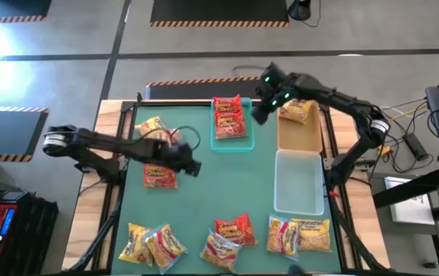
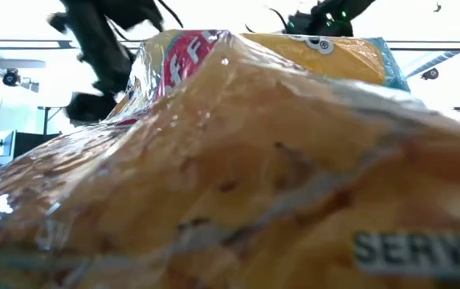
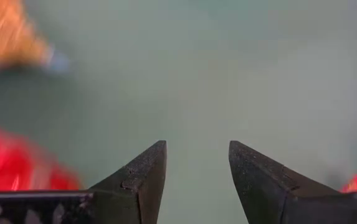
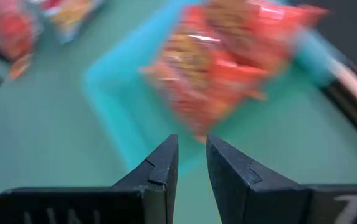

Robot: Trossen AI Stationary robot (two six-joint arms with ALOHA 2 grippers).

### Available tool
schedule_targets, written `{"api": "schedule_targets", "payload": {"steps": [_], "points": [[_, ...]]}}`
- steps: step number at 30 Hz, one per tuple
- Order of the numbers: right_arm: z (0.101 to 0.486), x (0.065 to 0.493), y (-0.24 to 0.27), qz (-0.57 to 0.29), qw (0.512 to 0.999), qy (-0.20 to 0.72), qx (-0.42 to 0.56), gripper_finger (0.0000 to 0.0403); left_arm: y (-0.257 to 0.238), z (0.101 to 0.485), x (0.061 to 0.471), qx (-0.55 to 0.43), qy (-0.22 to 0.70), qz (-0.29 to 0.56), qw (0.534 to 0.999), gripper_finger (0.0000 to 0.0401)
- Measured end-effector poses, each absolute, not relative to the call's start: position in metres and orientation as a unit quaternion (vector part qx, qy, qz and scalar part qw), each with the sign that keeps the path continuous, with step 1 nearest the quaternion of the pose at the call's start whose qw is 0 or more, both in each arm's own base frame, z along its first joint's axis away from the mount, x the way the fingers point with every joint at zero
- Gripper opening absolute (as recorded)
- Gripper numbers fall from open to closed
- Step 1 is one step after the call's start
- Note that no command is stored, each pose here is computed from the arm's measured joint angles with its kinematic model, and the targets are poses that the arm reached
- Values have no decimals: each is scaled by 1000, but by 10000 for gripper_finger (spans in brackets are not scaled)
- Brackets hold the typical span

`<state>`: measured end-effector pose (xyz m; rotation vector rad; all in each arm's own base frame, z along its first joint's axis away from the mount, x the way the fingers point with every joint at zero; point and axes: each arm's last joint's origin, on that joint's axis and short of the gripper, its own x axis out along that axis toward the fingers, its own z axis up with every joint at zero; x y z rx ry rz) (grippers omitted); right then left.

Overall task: Sort Maruchan noodles
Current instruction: Put the orange noodle pack into the green bin

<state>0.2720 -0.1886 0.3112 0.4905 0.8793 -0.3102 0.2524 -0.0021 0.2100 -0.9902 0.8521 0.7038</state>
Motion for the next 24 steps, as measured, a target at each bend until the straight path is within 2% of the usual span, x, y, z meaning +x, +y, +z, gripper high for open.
{"api": "schedule_targets", "payload": {"steps": [6,12,24], "points": [[312,310,-139,-54,896,414,154,73,-57,216,215,-479,380,404,680,158],[309,328,-118,-19,907,400,128,73,-85,202,194,-484,370,497,618,158],[291,341,-117,-23,895,417,153,73,-87,166,201,-408,380,590,584,158]]}}
